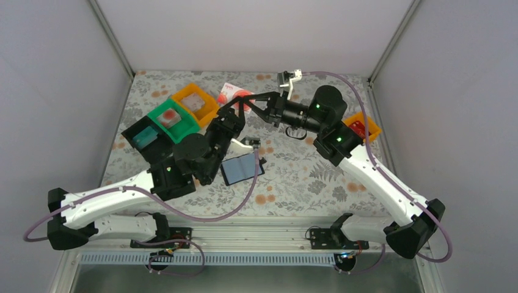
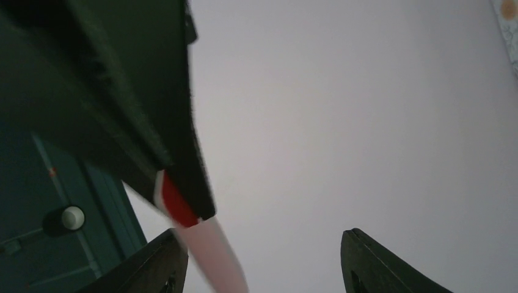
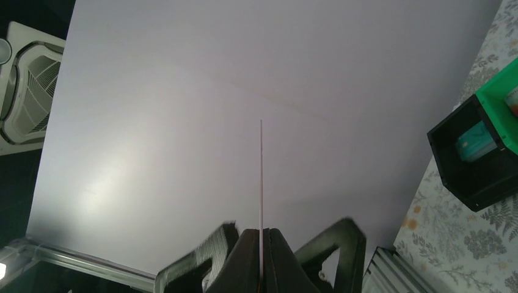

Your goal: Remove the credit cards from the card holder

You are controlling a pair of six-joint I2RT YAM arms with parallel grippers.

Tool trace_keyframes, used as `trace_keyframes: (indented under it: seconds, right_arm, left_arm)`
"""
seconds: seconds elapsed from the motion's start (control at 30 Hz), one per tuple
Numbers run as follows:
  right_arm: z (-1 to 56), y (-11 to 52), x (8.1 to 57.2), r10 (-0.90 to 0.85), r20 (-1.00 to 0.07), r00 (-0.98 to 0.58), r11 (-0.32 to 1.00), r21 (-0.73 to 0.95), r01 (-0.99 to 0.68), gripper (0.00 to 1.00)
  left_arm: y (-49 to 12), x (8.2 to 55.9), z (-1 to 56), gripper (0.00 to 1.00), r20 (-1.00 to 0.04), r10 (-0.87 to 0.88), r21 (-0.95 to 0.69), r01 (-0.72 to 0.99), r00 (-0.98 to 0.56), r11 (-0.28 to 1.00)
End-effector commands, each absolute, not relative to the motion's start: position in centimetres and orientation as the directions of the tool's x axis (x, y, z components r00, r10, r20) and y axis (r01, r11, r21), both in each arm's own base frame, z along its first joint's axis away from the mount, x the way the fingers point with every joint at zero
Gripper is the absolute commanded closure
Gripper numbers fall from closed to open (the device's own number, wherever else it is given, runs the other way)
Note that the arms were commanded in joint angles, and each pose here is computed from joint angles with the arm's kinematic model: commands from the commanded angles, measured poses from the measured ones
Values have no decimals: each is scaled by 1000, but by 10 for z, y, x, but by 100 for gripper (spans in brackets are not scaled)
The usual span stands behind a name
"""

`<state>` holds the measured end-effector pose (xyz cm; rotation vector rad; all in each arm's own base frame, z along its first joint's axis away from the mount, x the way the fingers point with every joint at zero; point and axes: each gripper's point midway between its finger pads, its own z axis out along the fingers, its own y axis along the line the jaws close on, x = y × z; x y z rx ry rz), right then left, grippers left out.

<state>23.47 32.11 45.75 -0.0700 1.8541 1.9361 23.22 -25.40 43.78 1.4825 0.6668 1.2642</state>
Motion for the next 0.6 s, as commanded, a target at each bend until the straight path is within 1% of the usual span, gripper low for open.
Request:
trace_keyframes:
  seconds: [0.0, 0.07, 0.1, 0.2, 0.23, 0.3, 0.4, 0.43, 0.47, 0.5, 0.53, 0.57]
  right_arm:
    - [466, 318, 221, 281, -357, -891, -15, 926, -376, 96]
    - [465, 318, 221, 283, -356, -891, -13, 927, -374, 96]
    - [463, 319, 222, 280, -352, -893, -12, 929, -370, 96]
    - [460, 324, 223, 262, -349, -900, -12, 931, -365, 96]
    - [459, 325, 224, 258, -347, -902, -11, 932, -362, 96]
    - [456, 327, 225, 251, -348, -903, -10, 932, -362, 96]
    - [448, 331, 226, 233, -350, -907, -6, 932, -362, 96]
    - [443, 333, 227, 226, -349, -909, 7, 934, -357, 90]
    - [440, 334, 230, 220, -351, -910, 19, 934, -356, 72]
    - [437, 334, 232, 215, -359, -908, 33, 932, -361, 52]
    - [435, 333, 237, 217, -371, -903, 51, 928, -369, 35]
    - [433, 330, 244, 224, -397, -890, 73, 917, -391, 21]
  left_arm:
    - [-243, 245, 445, 41, 328, 912, 941, -177, 248, -290]
    - [-240, 248, 443, 51, 325, 915, 942, -169, 239, -290]
    - [-241, 248, 442, 59, 322, 916, 943, -166, 239, -289]
    - [-240, 251, 438, 90, 312, 921, 948, -144, 234, -285]
    - [-240, 251, 436, 97, 312, 922, 948, -134, 229, -287]
    - [-239, 254, 429, 98, 311, 924, 950, -114, 223, -292]
    - [-239, 256, 416, 98, 282, 932, 959, -56, 227, -277]
    - [-239, 257, 412, 98, 266, 937, 963, -30, 229, -266]
    - [-238, 259, 405, 98, 260, 939, 964, 0, 225, -267]
    - [-235, 261, 401, 98, 245, 945, 966, 31, 218, -258]
    - [-231, 265, 397, 98, 227, 952, 967, 66, 206, -245]
    - [-227, 269, 395, 98, 202, 960, 968, 110, 192, -226]
